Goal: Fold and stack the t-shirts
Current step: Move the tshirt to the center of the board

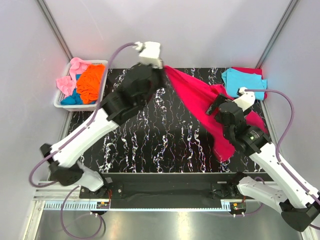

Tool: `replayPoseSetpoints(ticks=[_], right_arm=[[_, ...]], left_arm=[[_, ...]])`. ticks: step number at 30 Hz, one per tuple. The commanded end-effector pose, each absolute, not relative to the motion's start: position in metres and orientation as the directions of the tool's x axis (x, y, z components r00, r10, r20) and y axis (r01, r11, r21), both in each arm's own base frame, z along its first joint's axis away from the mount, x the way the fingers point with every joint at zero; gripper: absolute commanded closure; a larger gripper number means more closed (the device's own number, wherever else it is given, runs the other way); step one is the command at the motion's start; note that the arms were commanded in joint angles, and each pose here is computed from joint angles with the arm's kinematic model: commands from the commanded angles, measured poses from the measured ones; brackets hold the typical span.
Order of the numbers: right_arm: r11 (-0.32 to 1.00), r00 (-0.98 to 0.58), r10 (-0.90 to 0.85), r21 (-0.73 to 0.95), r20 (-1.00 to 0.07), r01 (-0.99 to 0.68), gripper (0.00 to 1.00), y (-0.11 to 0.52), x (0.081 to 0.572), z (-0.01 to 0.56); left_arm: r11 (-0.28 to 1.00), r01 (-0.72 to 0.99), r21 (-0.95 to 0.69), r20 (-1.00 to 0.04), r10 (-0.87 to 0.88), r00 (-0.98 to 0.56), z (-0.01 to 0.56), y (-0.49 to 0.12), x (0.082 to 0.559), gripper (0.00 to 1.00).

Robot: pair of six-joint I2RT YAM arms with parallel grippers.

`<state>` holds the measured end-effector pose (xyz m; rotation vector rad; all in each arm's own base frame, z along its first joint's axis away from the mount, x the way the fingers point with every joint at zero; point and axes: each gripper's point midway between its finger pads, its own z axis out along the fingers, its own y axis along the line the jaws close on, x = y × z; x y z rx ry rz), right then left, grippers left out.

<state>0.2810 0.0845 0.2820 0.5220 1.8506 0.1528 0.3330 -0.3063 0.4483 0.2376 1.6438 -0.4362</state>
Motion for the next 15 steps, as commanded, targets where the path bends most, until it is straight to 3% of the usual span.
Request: replayPoseSetpoints(ticks=[1, 2, 3, 6, 11, 15], right_arm=[[0.884, -0.203, 0.405, 0.325, -0.892, 0.336, 0.02, 0.063, 0.274, 0.288], [0.885, -0.204, 0.404, 0.325, -0.892, 0.333, 0.02, 0.062, 0.273, 0.288], [0.886, -0.205, 0.405, 0.327, -0.891, 0.328, 0.01, 0.062, 0.272, 0.287], [0.896, -0.22, 0.395, 0.32, -0.892, 0.308, 0.01, 0.064, 0.271, 0.287], [0.91, -0.276, 0.378, 0.301, -0.884, 0.285, 0.01, 0.076, 0.275, 0.275], [0.919, -0.318, 0.365, 0.284, -0.875, 0.274, 0.01, 0.085, 0.279, 0.263]], left_arm=[[0.888, -0.103, -0.448, -0.889, -0.431, 0.153, 0.514, -0.167, 0.316, 1.0], [0.883, -0.183, -0.432, -0.9, -0.409, 0.147, 0.488, -0.154, 0.314, 0.98], [0.862, -0.244, -0.445, -0.895, -0.414, 0.168, 0.478, -0.14, 0.31, 0.68], [0.876, -0.244, -0.416, -0.909, -0.396, 0.13, 0.44, -0.132, 0.301, 0.21], [0.902, -0.223, -0.369, -0.927, -0.374, 0.024, 0.391, -0.141, 0.299, 0.08], [0.923, -0.2, -0.329, -0.935, -0.348, -0.07, 0.364, -0.155, 0.3, 0.07]])
